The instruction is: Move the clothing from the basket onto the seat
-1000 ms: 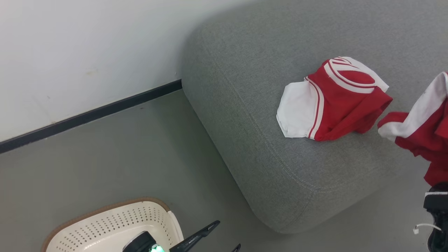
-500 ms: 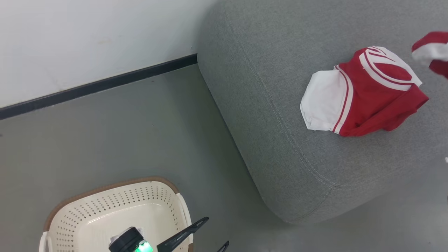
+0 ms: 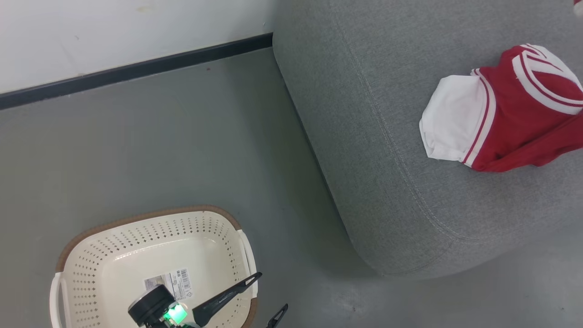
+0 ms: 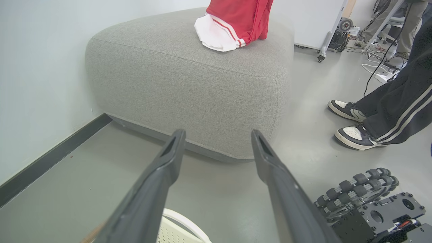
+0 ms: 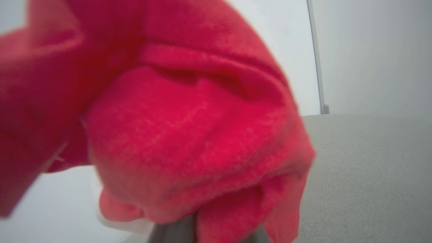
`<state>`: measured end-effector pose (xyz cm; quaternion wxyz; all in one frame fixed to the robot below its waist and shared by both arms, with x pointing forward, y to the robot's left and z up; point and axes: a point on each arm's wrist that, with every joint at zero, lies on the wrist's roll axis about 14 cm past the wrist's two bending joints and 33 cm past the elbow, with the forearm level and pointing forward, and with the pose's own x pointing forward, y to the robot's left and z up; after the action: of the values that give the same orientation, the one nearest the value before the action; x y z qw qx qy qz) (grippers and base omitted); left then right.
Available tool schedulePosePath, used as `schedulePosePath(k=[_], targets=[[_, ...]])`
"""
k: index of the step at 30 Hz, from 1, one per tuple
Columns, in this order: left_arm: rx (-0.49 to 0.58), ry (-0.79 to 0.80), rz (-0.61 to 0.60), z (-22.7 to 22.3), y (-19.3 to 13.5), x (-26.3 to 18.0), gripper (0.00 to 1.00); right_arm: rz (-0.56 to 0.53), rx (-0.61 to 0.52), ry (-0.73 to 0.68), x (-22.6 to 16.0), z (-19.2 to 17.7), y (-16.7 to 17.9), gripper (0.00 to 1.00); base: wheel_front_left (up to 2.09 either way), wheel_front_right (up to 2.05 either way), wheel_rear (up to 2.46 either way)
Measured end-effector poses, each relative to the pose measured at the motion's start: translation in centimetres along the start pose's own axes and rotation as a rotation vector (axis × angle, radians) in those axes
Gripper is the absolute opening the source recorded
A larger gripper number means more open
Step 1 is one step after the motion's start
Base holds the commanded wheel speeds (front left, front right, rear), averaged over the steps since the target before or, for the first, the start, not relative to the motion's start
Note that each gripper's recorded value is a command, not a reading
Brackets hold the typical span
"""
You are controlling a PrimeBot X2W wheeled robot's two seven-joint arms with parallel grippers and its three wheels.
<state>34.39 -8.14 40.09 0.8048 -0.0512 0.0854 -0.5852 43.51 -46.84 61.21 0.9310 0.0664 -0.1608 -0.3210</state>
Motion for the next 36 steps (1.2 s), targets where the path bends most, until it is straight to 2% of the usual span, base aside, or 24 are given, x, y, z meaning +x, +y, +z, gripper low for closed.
schedulePosePath(k=[8, 17, 27, 28, 29, 30, 36], targets=[[-0.012, 0.001, 0.042, -0.6, 1.7, -0.6, 1.0, -0.085, -0.042, 0.088, 2.0, -3.4, -0.8, 0.0, 0.0, 0.0, 0.0], [-0.025, 0.007, 0.088, -1.3, 4.0, -1.3, 1.0, -0.182, -0.085, 0.333, 0.3, -11.2, -2.5, 0.0, 0.0, 0.0, 0.0], [-0.038, 0.016, 0.096, -1.9, 4.3, -1.5, 1.0, -0.217, -0.087, 0.463, -0.8, -14.7, -2.6, 0.0, 0.0, 0.0, 0.0], [-0.038, 0.017, 0.096, -2.0, 4.3, -1.5, 1.0, -0.229, -0.089, 0.469, -1.0, -14.8, -2.9, 0.35, 0.0, 0.0, 0.0], [-0.038, 0.017, 0.095, -2.0, 4.3, -1.5, 1.0, -0.234, -0.091, 0.472, -1.1, -14.9, -3.0, 0.43, 0.0, 0.0, 0.0], [-0.038, 0.017, 0.096, -2.0, 4.3, -1.5, 1.0, -0.235, -0.093, 0.471, -1.1, -14.9, -3.1, 1.0, 0.0, 0.0, 0.0], [-0.037, 0.016, 0.094, -1.9, 4.4, -1.5, 1.0, -0.219, -0.11, 0.467, -0.8, -14.6, -2.5, 1.0, 0.0, 0.0, 0.0]])
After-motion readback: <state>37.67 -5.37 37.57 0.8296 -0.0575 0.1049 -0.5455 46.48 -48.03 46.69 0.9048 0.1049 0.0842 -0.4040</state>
